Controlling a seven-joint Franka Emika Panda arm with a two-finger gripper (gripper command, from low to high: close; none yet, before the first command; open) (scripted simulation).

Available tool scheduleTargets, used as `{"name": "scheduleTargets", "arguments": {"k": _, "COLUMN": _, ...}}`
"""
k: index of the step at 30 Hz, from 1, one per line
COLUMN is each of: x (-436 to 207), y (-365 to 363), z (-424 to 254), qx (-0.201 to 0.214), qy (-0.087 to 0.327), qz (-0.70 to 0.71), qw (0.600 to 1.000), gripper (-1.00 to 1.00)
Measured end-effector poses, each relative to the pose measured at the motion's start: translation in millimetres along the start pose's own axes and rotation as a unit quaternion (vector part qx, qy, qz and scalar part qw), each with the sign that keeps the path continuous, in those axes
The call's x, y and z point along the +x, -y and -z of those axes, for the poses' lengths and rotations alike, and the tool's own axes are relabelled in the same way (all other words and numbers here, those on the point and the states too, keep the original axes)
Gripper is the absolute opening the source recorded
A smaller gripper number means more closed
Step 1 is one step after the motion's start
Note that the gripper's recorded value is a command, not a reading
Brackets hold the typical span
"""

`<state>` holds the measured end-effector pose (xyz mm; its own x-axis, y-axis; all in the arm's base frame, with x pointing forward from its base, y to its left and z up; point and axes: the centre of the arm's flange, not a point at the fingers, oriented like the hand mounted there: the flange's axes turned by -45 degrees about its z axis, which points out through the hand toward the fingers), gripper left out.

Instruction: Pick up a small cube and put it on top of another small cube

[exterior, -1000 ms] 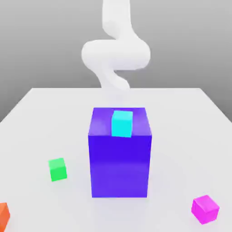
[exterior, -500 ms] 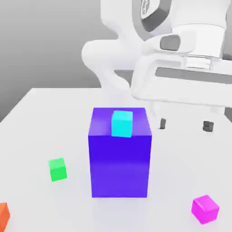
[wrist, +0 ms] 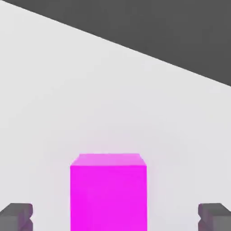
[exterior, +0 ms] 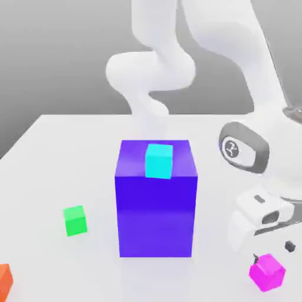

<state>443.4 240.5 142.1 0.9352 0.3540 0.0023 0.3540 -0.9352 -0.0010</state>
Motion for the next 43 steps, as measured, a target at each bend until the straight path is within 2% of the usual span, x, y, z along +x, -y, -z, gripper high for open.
{"name": "scheduleTargets", "arguments": {"k": 1, "x": -1, "y": 0, "z": -10, "qx": 0.000, "qy": 0.001, "qz": 0.001, "qw": 1.000, "gripper": -1.00}}
{"name": "scheduleTargets", "arguments": {"k": 8, "x": -1, "y": 0, "z": -10, "qx": 0.000, "qy": 0.000, "qz": 0.001, "qw": 1.000, "gripper": -1.00}}
{"name": "scheduleTargets", "arguments": {"k": 13, "x": 3, "y": -3, "z": 50, "qx": 0.002, "qy": -0.008, "qz": -0.003, "qw": 1.000, "gripper": -1.00}}
{"name": "scheduleTargets", "arguments": {"k": 17, "x": -7, "y": -86, "z": 75, "qx": -0.010, "qy": -0.021, "qz": -0.138, "qw": 0.990, "gripper": -1.00}}
{"name": "scheduleTargets", "arguments": {"k": 20, "x": -32, "y": -156, "z": 89, "qx": -0.020, "qy": -0.027, "qz": -0.260, "qw": 0.965, "gripper": -1.00}}
{"name": "scheduleTargets", "arguments": {"k": 22, "x": -57, "y": -202, "z": 96, "qx": -0.025, "qy": -0.029, "qz": -0.345, "qw": 0.938, "gripper": -1.00}}
{"name": "scheduleTargets", "arguments": {"k": 24, "x": -94, "y": -257, "z": 103, "qx": -0.029, "qy": -0.031, "qz": -0.445, "qw": 0.894, "gripper": -1.00}}
{"name": "scheduleTargets", "arguments": {"k": 27, "x": -166, "y": -320, "z": 109, "qx": -0.031, "qy": -0.026, "qz": -0.593, "qw": 0.804, "gripper": -1.00}}
{"name": "scheduleTargets", "arguments": {"k": 33, "x": -285, "y": -349, "z": 102, "qx": -0.007, "qy": -0.008, "qz": -0.786, "qw": 0.618, "gripper": -1.00}}
{"name": "scheduleTargets", "arguments": {"k": 35, "x": -300, "y": -350, "z": 86, "qx": -0.003, "qy": -0.002, "qz": -0.806, "qw": 0.591, "gripper": -1.00}}
{"name": "scheduleTargets", "arguments": {"k": 39, "x": -305, "y": -350, "z": 51, "qx": -0.001, "qy": -0.001, "qz": -0.812, "qw": 0.583, "gripper": -1.00}}
{"name": "scheduleTargets", "arguments": {"k": 40, "x": -305, "y": -349, "z": 42, "qx": -0.001, "qy": -0.001, "qz": -0.812, "qw": 0.583, "gripper": 1.00}}
{"name": "scheduleTargets", "arguments": {"k": 43, "x": -304, "y": -348, "z": 42, "qx": -0.001, "qy": -0.001, "qz": -0.812, "qw": 0.584, "gripper": 1.00}}
